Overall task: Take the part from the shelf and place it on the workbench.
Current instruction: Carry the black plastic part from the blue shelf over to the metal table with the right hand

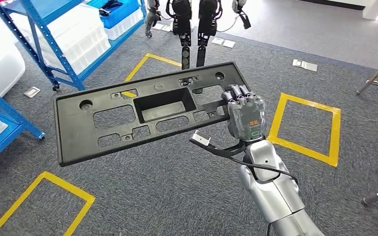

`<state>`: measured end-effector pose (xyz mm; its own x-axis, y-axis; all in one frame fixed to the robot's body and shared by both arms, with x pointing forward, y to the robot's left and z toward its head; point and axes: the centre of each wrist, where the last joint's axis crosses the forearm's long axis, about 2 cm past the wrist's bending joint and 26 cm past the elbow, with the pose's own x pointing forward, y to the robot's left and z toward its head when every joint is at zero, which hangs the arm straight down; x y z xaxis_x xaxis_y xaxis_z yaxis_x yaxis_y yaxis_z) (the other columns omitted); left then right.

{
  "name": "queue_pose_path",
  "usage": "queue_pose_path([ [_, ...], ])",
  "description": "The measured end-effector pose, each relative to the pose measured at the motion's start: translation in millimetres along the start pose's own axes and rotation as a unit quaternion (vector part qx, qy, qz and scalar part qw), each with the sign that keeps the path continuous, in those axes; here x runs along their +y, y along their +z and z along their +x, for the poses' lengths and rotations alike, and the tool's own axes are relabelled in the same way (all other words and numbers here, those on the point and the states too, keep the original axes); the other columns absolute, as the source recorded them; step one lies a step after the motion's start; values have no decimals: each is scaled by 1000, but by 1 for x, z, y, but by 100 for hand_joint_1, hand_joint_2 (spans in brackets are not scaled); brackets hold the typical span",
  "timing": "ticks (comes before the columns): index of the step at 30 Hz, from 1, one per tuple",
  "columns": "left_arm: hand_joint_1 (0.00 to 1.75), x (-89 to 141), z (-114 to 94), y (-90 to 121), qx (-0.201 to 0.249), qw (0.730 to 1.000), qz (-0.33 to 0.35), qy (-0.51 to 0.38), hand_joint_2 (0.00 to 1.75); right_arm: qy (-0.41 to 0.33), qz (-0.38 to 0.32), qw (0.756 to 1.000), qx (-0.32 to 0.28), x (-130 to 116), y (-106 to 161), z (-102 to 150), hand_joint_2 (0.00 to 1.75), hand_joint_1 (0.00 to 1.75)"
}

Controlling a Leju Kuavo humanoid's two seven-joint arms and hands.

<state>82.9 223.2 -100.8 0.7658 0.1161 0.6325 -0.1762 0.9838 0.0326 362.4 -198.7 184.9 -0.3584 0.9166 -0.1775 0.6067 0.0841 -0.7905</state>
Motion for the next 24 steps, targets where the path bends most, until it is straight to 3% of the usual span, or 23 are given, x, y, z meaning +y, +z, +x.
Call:
queue_pose_path([
  [24, 0, -1, -1, 1, -7, 1000, -8, -14, 0, -2, 20, 1000, 5, 5, 10, -5, 175, 175],
])
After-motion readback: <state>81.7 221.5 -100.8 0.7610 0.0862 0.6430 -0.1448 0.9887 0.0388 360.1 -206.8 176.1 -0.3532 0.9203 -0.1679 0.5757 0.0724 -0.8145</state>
